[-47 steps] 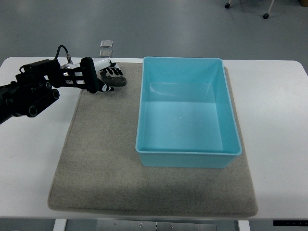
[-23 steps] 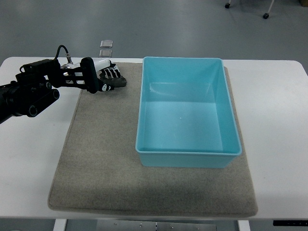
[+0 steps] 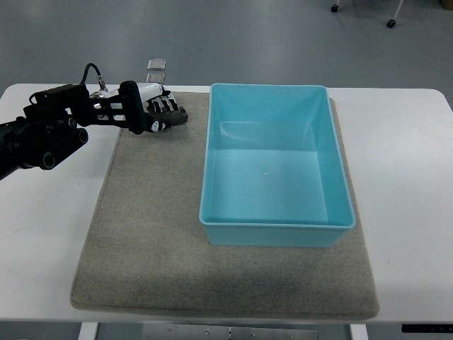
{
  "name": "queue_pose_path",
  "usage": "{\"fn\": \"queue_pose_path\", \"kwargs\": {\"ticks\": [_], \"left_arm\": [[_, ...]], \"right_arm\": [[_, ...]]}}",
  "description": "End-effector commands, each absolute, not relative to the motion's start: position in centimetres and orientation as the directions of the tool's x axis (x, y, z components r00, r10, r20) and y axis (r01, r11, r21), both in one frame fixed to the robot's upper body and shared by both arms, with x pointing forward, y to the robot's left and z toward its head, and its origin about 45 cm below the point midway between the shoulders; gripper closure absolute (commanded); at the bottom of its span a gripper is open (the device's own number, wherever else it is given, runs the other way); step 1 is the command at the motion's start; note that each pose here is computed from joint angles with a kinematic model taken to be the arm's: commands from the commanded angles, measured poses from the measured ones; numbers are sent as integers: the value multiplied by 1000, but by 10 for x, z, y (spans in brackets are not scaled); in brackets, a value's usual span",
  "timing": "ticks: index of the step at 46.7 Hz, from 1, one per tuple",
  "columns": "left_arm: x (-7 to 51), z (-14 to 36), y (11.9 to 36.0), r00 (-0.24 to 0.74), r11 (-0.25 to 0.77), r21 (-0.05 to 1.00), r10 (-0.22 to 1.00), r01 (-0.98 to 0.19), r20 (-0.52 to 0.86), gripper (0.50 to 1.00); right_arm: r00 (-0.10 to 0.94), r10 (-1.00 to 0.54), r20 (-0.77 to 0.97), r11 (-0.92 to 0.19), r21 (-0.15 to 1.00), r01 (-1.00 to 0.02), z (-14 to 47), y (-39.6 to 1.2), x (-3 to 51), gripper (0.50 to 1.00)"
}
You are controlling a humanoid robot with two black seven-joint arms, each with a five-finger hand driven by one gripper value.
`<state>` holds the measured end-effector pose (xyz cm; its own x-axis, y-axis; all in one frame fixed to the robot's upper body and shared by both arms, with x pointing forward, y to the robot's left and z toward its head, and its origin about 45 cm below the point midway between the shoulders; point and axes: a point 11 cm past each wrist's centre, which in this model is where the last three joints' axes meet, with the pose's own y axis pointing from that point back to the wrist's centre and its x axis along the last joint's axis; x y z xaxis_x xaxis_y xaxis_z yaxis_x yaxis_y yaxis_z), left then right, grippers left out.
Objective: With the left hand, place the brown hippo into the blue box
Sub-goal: 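Lift the hippo with the left hand and carry it over the blue box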
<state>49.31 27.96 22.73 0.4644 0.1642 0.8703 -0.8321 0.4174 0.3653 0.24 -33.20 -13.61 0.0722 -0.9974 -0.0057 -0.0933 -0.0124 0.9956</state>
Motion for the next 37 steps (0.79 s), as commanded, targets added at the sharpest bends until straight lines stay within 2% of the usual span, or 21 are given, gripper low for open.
{"fn": "queue_pose_path", "kwargs": {"ticks": [1,14,25,37], "left_arm": [[499,240,278,445,420,343,174,-840,878,1000],[517,301,264,354,457,244,172,-855,919,1000],[510,344,204,324,602,172,153,-780,934,1000],[466,347,123,368,788,170,76,-591,927,1000]], "right_arm": [[72,-997,-6,-12,995,-95,-136,-332,3,564],[72,-997,-6,-12,996,-93,-136,-332,3,564],[72,-997,-6,-12,996,-93,-136,-332,3,564],[72,-997,-6,-12,996,-93,-136,-332,3,564]]}}
